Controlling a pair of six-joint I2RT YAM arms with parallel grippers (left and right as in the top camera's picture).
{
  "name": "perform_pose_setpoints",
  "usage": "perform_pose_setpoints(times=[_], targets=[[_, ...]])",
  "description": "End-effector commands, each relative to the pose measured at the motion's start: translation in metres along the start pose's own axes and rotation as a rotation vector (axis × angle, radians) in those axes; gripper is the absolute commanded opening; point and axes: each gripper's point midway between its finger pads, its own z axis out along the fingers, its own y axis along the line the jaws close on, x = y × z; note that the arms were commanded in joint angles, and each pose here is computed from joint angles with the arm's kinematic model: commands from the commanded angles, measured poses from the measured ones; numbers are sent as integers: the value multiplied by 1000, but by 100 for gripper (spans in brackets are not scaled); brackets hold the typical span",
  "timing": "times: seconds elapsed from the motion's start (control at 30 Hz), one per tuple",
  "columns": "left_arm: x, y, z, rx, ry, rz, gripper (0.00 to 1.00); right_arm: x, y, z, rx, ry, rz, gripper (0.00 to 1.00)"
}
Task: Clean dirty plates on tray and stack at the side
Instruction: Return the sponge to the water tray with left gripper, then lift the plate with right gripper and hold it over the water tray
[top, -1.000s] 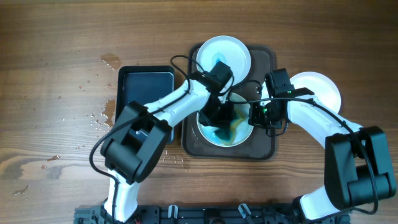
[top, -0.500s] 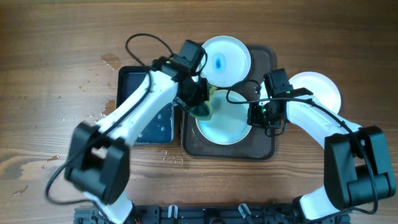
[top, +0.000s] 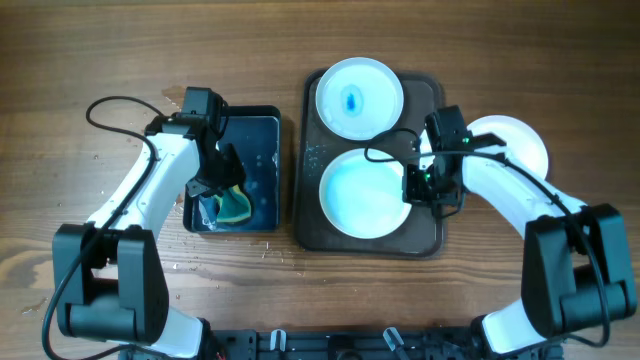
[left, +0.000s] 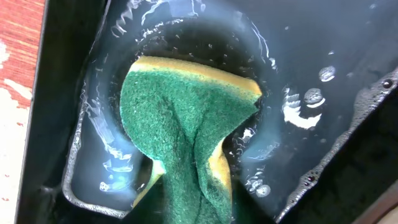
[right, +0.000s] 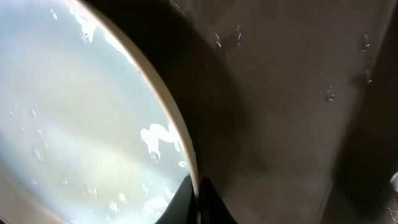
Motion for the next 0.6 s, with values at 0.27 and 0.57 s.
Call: perform_pose_setpoints(times=[0.27,0.57], targets=[[-49,37,-175,169,-295,-185,100,-37,100,-124,-21,-78,-236,4],[-44,73,-225,209,-448,-288,100,-115,235,-128,235,-579,-460,4]])
